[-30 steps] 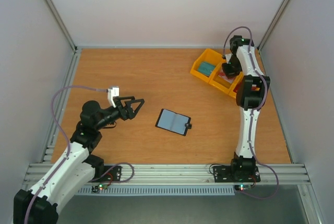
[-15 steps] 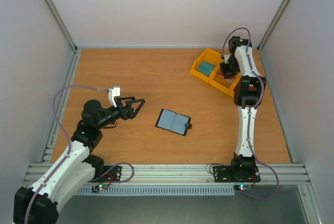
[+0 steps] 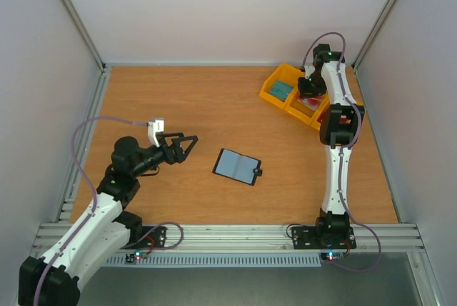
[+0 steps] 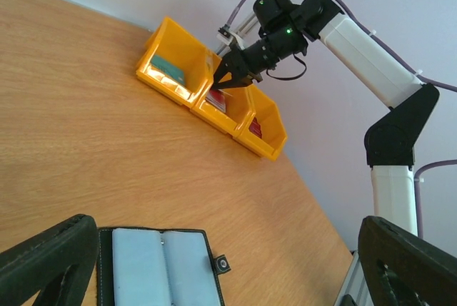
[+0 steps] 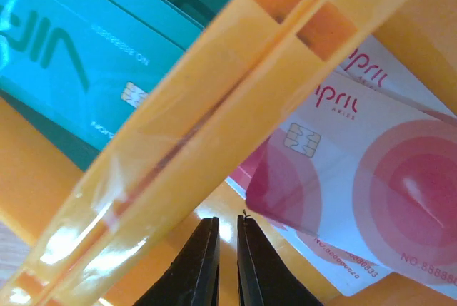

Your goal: Take the credit cards out of the card holder

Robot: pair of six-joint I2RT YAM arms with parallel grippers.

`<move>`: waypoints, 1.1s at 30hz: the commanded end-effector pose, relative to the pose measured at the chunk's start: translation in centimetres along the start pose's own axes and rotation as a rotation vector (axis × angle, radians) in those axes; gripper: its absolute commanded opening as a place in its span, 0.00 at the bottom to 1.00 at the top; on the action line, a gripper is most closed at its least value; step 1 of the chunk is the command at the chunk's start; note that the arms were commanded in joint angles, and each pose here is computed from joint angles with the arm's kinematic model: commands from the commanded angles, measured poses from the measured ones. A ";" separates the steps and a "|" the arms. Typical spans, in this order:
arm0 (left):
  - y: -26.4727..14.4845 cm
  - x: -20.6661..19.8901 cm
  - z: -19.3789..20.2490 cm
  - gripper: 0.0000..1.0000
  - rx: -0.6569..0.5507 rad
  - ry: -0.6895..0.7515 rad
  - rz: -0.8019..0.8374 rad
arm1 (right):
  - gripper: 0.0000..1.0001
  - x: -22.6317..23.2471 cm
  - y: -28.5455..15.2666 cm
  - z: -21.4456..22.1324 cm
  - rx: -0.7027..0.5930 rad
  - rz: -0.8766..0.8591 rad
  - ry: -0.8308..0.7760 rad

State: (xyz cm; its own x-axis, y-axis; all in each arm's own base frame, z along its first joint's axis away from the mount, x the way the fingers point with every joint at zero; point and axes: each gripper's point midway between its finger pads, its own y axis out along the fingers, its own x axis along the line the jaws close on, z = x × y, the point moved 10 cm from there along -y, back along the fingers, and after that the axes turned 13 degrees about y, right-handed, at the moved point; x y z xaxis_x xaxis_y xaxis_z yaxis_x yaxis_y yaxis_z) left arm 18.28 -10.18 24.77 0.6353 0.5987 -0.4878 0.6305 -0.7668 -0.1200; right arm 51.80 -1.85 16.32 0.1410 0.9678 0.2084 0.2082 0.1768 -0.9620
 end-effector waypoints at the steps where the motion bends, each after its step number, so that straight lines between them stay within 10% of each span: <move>1: -0.4 -0.1 -0.4 0.99 -0.046 0.038 -0.016 | 0.11 1.4 -5.4 0.1 -0.100 -0.055 -0.016; 10: -2.8 3.1 -1.8 0.99 -0.205 0.125 -0.331 | 0.25 4.1 -16.4 6.1 -0.544 -0.298 -0.165; 14: -4.4 4.9 -2.3 0.99 -0.246 0.226 -0.538 | 0.53 3.7 -20.7 13.1 -0.865 -0.356 -0.214; 17: -5.4 5.7 -2.9 0.99 -0.270 0.320 -0.674 | 0.97 2.1 -20.4 17.3 -0.989 -0.323 -0.155; 26: -6.1 7.6 -1.4 0.99 -0.215 0.540 -0.852 | 0.98 -1.2 -16.4 24.2 -1.192 -0.197 0.061; 33: -7.5 9.7 0.7 0.99 -0.248 0.445 -1.115 | 0.99 -3.8 -11.0 26.4 -1.228 -0.061 0.188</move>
State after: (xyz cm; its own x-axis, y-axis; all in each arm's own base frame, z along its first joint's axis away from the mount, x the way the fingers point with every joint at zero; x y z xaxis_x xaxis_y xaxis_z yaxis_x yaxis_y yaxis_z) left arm 19.54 -0.11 20.04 -0.0573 0.9935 0.0980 0.9815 0.0740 -0.1768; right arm 23.18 -1.66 21.58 0.1271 0.9241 0.3603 0.9604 -0.0239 -0.2774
